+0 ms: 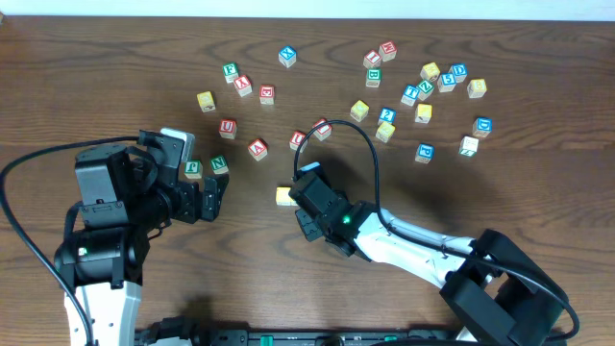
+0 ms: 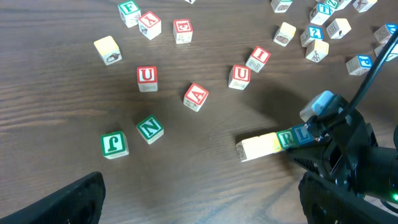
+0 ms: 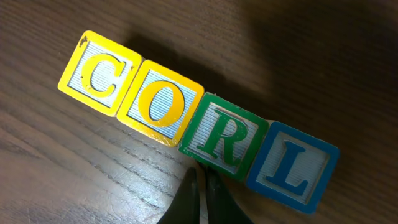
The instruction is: Spell out CORL
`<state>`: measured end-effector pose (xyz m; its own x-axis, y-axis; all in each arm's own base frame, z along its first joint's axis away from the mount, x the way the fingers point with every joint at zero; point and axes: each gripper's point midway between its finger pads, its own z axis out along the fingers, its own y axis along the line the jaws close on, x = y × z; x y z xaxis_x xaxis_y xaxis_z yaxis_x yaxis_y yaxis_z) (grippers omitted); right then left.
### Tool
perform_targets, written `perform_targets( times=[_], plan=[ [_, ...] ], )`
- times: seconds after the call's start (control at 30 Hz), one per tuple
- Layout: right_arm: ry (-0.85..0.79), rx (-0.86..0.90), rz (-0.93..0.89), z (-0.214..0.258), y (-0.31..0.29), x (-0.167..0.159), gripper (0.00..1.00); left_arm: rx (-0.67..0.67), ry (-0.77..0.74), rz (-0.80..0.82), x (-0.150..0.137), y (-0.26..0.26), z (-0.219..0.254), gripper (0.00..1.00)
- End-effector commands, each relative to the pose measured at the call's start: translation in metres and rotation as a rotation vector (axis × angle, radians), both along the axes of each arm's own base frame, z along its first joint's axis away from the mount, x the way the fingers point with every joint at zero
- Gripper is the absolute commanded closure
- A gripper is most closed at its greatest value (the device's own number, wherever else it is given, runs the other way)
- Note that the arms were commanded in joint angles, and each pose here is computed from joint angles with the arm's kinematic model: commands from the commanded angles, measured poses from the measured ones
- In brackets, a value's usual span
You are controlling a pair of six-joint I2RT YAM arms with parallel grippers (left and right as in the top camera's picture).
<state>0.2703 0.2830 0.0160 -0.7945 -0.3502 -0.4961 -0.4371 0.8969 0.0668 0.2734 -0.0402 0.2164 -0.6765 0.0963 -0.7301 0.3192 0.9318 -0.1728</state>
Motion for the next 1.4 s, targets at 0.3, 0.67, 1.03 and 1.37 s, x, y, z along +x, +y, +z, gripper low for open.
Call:
perform_targets(
  times=[0.3,0.67,1.03,1.37],
  plan=[
    [0.034,-0.007,0.023,-0.008,-0.001,-0.007,0.99,0.005,-0.031,-0.016,0.002,-0.001,0.01,0.02],
    [0.032,0.046,0.059,0.013,0.009,-0.016,0.99,0.005,-0.032,-0.017,0.002,-0.001,0.01,0.02],
    [-0.175,0.125,-0.048,0.095,-0.002,-0.002,0.99,0.005,-0.032,-0.016,0.002,-0.001,0.01,0.02],
    [-0.227,0.039,-0.353,0.093,-0.055,0.019,0.99,0.005,-0.032,-0.016,0.002,-0.001,0.01,0.02]
  ],
)
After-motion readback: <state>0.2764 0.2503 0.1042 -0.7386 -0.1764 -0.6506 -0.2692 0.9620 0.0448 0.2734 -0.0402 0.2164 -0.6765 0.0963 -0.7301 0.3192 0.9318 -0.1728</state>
